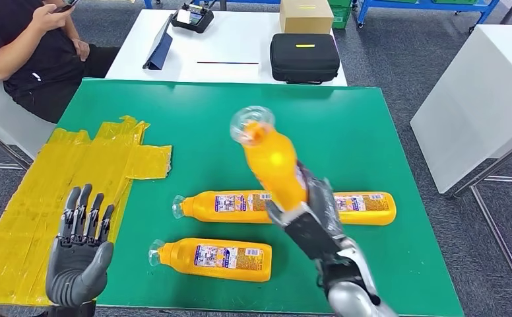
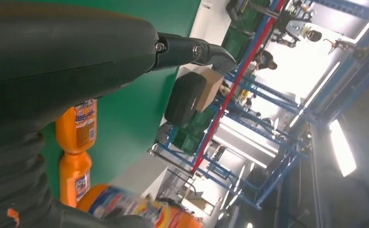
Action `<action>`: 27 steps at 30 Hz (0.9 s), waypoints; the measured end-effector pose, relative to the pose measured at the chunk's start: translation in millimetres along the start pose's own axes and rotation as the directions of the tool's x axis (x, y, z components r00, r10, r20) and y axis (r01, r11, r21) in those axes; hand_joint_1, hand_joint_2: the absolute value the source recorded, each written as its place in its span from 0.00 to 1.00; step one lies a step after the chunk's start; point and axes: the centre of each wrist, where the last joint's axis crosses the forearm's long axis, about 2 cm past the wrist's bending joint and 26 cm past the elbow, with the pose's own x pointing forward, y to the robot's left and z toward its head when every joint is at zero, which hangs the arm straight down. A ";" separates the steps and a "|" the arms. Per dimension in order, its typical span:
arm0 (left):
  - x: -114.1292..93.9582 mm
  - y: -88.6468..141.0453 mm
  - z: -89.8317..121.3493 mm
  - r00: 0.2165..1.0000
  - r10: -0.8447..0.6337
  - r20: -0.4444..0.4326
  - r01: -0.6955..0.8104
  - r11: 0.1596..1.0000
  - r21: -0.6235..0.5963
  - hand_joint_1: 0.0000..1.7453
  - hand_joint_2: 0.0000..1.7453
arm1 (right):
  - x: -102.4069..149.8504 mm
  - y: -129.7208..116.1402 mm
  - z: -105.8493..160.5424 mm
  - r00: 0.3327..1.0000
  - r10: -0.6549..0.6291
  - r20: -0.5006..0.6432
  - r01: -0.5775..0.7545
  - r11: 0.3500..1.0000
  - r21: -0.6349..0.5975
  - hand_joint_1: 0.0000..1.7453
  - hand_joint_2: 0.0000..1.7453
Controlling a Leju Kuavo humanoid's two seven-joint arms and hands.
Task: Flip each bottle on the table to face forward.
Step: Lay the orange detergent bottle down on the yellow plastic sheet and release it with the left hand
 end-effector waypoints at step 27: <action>-14.4 -25.2 -80.9 0.999 -0.022 -0.045 0.015 0.989 -0.150 0.00 1.00 | 61.4 59.8 -73.7 0.991 0.120 0.061 -0.131 0.968 0.216 1.00 1.00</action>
